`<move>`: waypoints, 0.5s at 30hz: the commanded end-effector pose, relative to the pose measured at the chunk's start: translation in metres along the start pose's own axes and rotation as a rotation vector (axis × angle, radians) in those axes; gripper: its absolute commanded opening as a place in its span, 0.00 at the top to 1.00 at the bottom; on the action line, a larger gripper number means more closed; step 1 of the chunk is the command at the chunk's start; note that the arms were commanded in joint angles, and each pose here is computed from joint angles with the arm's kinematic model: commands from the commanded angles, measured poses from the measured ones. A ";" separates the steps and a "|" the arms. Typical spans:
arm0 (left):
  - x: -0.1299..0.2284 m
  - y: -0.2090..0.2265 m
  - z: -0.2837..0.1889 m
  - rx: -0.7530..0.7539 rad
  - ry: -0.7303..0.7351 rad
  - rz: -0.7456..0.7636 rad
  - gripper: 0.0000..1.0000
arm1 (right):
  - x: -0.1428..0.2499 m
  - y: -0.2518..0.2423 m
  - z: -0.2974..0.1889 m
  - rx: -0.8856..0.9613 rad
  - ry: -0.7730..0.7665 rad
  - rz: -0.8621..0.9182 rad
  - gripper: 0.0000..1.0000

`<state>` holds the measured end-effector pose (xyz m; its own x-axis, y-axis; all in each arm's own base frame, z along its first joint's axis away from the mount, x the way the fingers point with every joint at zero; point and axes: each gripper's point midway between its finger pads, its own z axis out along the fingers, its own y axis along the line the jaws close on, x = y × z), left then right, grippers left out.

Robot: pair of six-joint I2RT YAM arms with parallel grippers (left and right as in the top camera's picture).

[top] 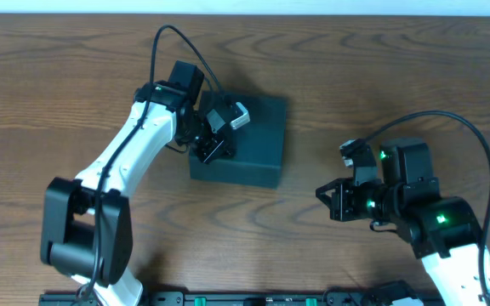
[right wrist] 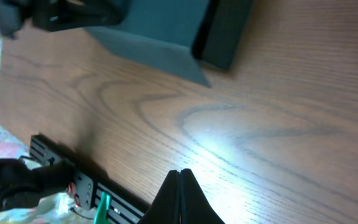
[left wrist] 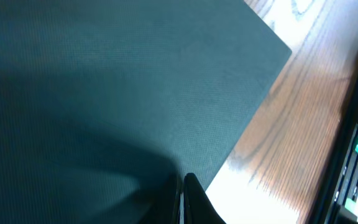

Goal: Pack container

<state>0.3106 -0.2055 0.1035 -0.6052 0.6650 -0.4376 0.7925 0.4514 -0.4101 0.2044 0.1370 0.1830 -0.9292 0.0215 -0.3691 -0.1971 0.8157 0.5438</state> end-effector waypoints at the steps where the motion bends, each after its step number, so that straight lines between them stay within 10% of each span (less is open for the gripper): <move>1: 0.006 0.004 0.013 0.031 0.023 -0.057 0.94 | 0.008 0.006 0.004 -0.014 0.023 0.005 0.98; 15: 0.015 0.018 0.026 -0.024 0.080 -0.075 0.94 | 0.028 -0.008 0.111 0.038 -0.065 0.170 0.98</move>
<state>0.3130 -0.2090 0.0838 -0.6434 0.6593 -0.3890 0.7587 0.4818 -0.4384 0.2145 0.1971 0.1118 -0.9156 0.0826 -0.3934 -0.1835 0.7848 0.5919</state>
